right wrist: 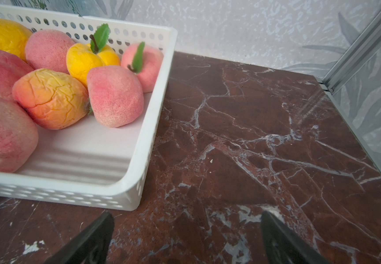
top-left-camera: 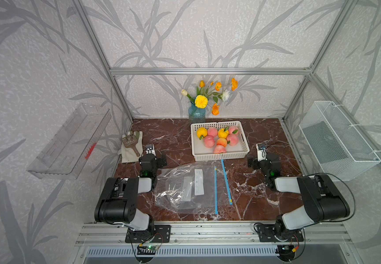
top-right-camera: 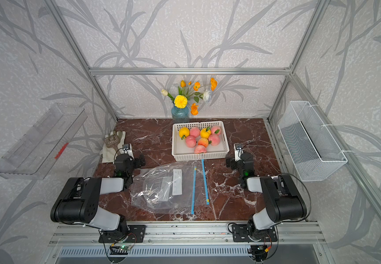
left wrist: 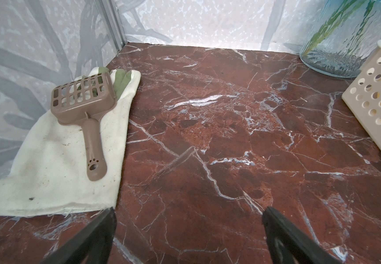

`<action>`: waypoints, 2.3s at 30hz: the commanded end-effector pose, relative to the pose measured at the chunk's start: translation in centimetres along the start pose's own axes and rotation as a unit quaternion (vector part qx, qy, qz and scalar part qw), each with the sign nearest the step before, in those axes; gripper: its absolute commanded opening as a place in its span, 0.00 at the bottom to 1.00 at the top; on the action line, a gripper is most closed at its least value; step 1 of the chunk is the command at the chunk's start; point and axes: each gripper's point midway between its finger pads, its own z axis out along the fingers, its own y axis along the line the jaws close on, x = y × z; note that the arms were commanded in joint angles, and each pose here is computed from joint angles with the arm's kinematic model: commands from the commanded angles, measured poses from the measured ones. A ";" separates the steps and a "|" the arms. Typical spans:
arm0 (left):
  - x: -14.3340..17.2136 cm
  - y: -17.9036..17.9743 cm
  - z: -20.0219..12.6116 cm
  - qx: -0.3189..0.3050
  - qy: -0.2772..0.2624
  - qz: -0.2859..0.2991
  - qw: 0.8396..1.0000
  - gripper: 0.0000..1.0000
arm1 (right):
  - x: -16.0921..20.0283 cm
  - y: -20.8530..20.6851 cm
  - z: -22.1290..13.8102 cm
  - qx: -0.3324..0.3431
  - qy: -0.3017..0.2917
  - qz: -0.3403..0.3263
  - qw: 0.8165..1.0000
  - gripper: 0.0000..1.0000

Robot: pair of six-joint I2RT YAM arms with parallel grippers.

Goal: Place the peach in a zip-top bag and seal the zipper
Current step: Move the basket to the center of the board.

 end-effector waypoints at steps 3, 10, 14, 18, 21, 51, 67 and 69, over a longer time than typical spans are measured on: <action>-1.3 0.2 0.3 -0.005 -0.018 0.000 1.000 0.99 | -1.1 -0.3 0.3 0.003 -0.015 -0.001 1.000 0.99; -1.7 0.3 0.2 -0.008 -0.017 0.002 1.000 0.99 | -1.8 -0.2 0.1 0.000 -0.032 -0.007 0.999 0.99; -3.8 1.0 -0.5 -0.028 0.004 0.001 1.000 0.99 | -2.8 -0.4 -0.9 0.009 0.006 -0.004 1.000 0.99; -6.0 1.4 -1.9 -0.040 0.014 -0.020 0.999 0.99 | -3.8 -1.0 -2.2 0.025 0.029 0.025 0.999 0.99; -7.7 1.7 -3.3 -0.048 0.026 -0.069 0.996 0.99 | -4.4 -1.4 -3.9 0.037 0.034 0.070 0.996 0.99; -5.5 -20.7 -1.8 0.205 0.306 -0.225 0.902 0.98 | -5.2 3.4 0.8 -0.026 0.277 0.190 0.942 0.93; -5.6 -34.7 1.3 0.319 0.347 -0.172 0.865 0.96 | 0.1 -3.0 1.6 0.139 0.345 0.189 0.909 0.91; -5.7 -37.1 1.0 0.346 0.348 -0.169 0.855 0.96 | 0.6 -4.7 0.6 0.165 0.346 0.195 0.903 0.91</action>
